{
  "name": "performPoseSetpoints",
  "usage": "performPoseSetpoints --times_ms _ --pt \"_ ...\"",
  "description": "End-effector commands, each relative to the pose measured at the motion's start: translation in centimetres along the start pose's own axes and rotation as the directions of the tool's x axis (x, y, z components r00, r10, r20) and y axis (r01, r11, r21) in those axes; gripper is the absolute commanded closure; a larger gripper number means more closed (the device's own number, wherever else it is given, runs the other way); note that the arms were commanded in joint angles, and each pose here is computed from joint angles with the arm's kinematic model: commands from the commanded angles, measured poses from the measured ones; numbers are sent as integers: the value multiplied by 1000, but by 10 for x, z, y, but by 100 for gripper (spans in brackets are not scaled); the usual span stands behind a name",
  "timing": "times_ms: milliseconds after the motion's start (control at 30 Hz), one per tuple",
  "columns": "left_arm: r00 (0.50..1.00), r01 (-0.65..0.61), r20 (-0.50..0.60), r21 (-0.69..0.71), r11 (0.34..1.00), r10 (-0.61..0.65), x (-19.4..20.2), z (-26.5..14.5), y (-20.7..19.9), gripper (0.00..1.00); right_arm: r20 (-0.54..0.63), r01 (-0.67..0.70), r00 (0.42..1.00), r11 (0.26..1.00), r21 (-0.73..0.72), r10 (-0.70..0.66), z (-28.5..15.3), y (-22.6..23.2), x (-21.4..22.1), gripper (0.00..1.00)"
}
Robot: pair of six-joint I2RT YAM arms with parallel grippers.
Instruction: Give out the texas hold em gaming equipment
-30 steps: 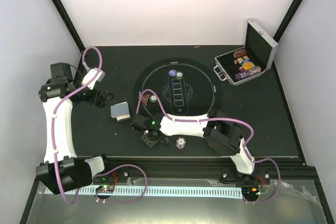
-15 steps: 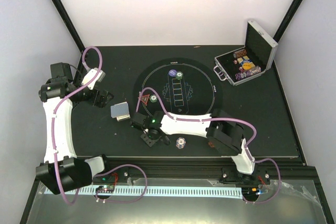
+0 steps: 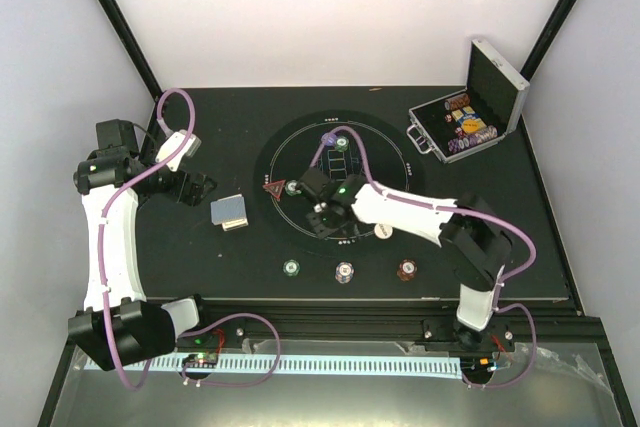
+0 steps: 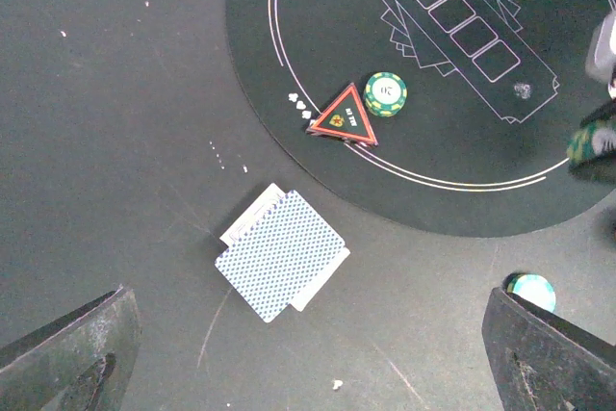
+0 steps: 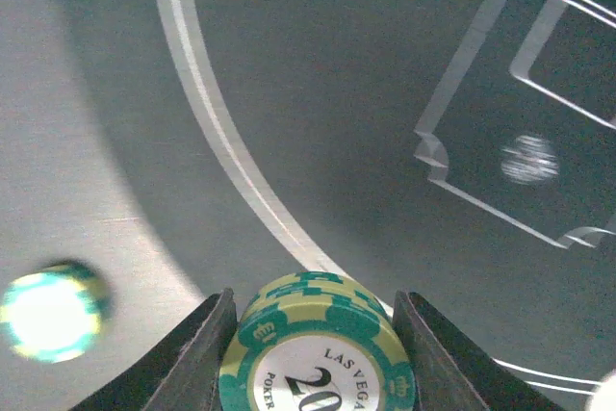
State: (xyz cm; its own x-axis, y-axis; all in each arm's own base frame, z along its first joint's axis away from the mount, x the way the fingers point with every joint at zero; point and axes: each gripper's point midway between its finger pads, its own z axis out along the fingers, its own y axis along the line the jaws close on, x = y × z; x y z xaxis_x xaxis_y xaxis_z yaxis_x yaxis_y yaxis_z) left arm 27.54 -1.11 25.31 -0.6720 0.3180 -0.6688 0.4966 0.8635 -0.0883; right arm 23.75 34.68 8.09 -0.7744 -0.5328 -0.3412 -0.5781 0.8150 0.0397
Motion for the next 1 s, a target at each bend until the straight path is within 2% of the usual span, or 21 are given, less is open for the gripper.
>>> performPoseSetpoints --times_ms 0,100,233,767,800,967 --pt "999 -39 26 -18 999 40 -8 -13 -3 1 -8 -83 996 994 70 84 12 -59 9 57" --pt "999 -42 25 -20 999 42 -8 -14 -3 1 -30 -146 988 983 111 150 25 -96 19 57" --pt "999 -45 25 -22 999 45 -9 -14 -3 1 -49 -192 979 973 125 199 37 -119 29 57" --pt "998 -47 34 -24 999 48 -14 -17 -2 1 -90 -233 966 968 93 241 54 -120 52 56" --pt "998 -46 34 -23 999 47 -13 -17 -2 1 -93 -233 966 968 97 242 55 -120 54 53" --pt "998 -51 36 -21 998 51 -14 -17 -3 1 -52 -240 967 961 136 249 39 -127 47 24"
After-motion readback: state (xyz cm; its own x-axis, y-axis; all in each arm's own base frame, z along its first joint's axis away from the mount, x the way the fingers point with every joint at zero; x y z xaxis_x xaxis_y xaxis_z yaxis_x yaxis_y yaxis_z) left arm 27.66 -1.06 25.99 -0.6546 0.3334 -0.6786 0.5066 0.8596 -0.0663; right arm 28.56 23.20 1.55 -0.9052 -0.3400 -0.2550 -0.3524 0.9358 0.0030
